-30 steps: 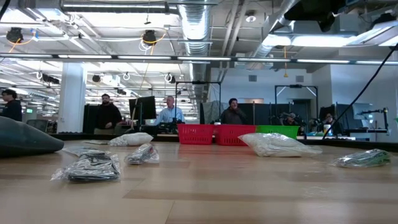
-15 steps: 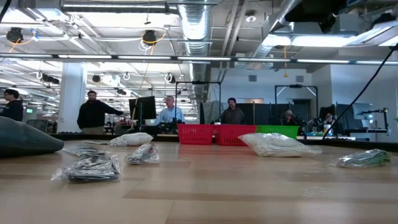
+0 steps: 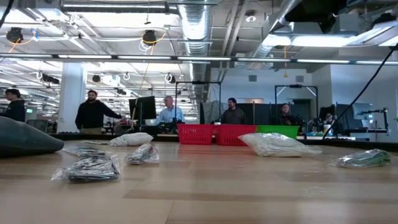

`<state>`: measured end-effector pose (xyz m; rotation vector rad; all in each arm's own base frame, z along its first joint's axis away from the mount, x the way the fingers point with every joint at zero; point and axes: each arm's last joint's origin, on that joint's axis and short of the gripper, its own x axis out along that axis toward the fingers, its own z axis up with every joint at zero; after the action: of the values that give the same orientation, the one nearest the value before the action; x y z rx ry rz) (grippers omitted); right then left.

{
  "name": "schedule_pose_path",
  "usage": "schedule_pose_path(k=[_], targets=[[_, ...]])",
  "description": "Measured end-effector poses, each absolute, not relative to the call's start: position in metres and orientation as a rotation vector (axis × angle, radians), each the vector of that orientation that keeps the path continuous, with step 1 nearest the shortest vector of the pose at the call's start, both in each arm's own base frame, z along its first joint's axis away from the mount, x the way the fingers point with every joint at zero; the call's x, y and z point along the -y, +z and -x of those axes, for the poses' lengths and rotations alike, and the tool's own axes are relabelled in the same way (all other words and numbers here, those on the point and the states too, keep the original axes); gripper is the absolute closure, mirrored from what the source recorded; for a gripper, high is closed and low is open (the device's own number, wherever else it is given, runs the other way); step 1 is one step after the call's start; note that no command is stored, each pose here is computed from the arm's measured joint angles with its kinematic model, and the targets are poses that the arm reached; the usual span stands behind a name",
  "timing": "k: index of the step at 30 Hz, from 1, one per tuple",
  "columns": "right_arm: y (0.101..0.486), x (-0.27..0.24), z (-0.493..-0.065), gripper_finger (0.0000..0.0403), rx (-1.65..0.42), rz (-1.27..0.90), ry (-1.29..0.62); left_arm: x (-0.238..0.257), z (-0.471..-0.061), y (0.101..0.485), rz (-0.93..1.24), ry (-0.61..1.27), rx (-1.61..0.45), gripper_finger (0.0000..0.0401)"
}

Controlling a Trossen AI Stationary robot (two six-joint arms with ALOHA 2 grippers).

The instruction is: Pick & Place Travel size toiletries

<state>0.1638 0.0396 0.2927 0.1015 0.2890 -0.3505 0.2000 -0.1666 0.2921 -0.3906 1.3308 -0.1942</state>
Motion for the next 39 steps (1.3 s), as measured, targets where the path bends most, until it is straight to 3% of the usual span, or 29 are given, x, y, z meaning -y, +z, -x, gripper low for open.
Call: schedule_pose_path(k=[10, 25, 32, 39], targets=[[0.293, -0.04, -0.164, 0.0403, -0.289, -0.102, -0.35, 0.136, -0.228, 0.293, 0.245, -0.125, -1.163, 0.0398], [0.292, -0.04, -0.164, 0.0403, -0.292, -0.1, -0.352, 0.11, -0.265, 0.308, -0.014, -0.202, -0.837, 0.0398], [0.285, -0.037, -0.174, 0.0403, -0.332, -0.082, -0.387, 0.092, -0.276, 0.312, -0.136, -0.081, -0.746, 0.0398], [0.279, -0.031, -0.182, 0.0403, -0.372, -0.088, -0.39, 0.071, -0.278, 0.289, -0.128, 0.033, -0.722, 0.0398]])
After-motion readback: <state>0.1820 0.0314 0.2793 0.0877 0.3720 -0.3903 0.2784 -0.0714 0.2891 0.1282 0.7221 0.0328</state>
